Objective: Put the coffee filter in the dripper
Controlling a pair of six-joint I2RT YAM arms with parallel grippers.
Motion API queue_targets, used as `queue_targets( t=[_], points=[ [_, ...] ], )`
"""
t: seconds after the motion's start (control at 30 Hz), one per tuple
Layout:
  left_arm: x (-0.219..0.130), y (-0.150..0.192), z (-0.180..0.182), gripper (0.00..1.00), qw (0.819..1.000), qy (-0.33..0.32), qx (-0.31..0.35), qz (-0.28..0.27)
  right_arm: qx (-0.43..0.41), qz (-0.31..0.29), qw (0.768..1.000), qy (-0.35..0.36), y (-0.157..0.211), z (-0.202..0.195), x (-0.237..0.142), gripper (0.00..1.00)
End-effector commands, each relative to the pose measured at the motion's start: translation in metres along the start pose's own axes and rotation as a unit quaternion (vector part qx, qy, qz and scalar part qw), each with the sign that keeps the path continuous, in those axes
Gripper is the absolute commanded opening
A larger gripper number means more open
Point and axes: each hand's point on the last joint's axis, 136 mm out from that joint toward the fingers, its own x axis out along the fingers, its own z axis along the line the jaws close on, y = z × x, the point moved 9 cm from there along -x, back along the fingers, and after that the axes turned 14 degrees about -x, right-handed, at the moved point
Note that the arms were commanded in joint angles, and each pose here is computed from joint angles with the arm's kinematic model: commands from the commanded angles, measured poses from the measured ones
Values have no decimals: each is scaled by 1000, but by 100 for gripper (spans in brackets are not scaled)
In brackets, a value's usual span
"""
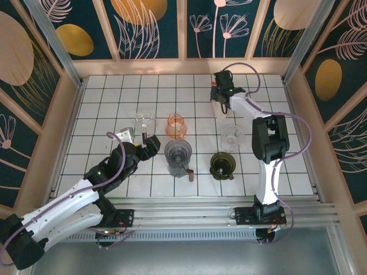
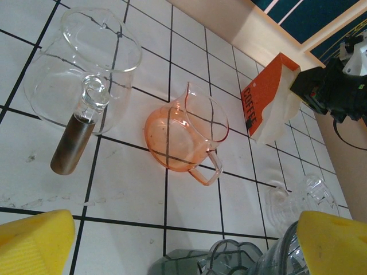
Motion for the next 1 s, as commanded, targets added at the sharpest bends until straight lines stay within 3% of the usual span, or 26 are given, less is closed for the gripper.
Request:
queue_targets(
  t=[0.0, 0.1, 0.97],
  points=[
    [-1, 0, 2, 99, 1000, 0, 4, -5, 4, -5, 1000, 14, -6, -3, 1, 6],
    [-1, 0, 2, 99, 1000, 0, 4, -6, 0, -13, 1000, 15, -10, -3, -2, 0],
    [2, -1, -4, 99, 1000, 3, 6, -4, -26, -88, 996, 24, -34, -5, -67, 0]
  ],
)
